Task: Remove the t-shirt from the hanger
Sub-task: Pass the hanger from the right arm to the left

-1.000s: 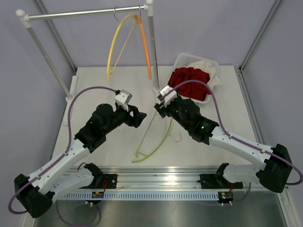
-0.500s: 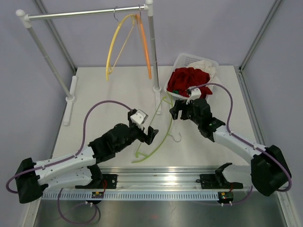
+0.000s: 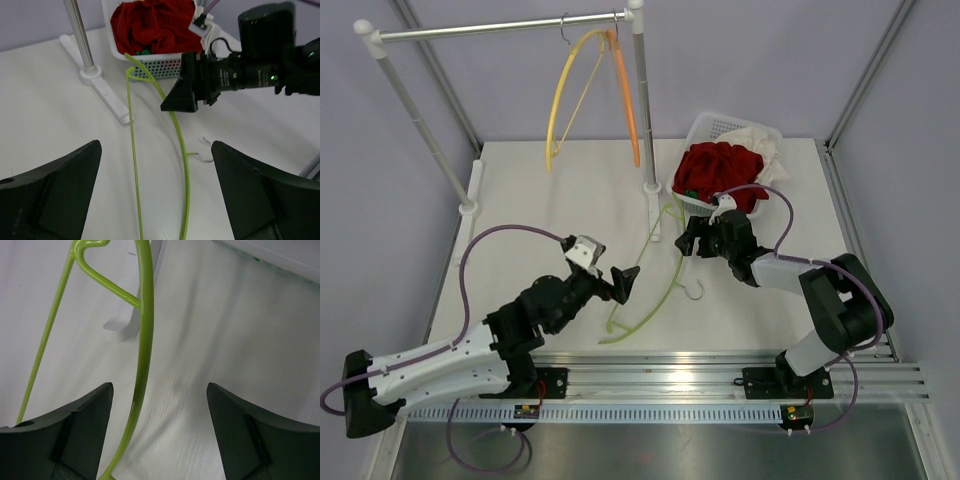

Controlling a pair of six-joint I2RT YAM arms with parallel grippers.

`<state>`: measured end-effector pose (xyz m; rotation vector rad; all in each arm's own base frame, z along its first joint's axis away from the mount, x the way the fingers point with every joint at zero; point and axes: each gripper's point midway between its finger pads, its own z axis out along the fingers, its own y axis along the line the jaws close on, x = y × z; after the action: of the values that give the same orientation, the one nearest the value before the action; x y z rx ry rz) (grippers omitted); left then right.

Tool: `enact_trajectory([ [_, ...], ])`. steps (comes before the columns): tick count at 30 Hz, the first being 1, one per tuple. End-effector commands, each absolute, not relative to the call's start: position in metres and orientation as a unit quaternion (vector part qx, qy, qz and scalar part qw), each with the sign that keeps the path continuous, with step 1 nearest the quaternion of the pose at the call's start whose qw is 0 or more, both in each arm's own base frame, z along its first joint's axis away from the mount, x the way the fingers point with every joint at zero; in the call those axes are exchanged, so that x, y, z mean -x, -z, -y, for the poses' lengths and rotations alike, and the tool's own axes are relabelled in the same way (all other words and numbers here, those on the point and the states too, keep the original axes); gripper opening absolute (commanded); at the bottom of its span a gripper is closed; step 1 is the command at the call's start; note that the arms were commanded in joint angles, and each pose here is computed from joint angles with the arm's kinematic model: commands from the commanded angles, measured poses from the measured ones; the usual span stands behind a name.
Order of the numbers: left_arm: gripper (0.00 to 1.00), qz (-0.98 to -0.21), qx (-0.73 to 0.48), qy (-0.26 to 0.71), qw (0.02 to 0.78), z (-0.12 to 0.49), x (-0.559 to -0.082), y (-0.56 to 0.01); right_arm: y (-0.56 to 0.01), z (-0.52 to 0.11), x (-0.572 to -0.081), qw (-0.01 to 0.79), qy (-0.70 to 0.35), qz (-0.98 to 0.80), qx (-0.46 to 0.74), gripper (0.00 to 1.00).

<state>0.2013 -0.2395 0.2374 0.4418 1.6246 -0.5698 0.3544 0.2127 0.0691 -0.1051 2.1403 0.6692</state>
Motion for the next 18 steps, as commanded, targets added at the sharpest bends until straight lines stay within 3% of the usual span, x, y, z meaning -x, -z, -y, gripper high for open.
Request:
enact_trajectory([
  [1, 0.95, -0.687, -0.163, 0.280, 0.651, 0.238, -0.200, -0.259, -0.085, -0.222, -0.373, 0.462, -0.303, -0.833, 0.037, 0.82],
  [5, 0.95, -0.692, -0.168, 0.268, 0.649, 0.241, -0.203, -0.254, -0.077, -0.227, -0.380, 0.454, -0.311, -0.834, 0.035, 0.77],
  [11, 0.95, -0.697, -0.170, 0.257, 0.648, 0.242, -0.206, -0.251, -0.071, -0.231, -0.387, 0.450, -0.316, -0.835, 0.027, 0.57],
  [18, 0.96, -0.693, -0.172, 0.259, 0.651, 0.241, -0.205, -0.252, -0.093, -0.232, -0.388, 0.465, -0.324, -0.823, 0.028, 0.11],
])
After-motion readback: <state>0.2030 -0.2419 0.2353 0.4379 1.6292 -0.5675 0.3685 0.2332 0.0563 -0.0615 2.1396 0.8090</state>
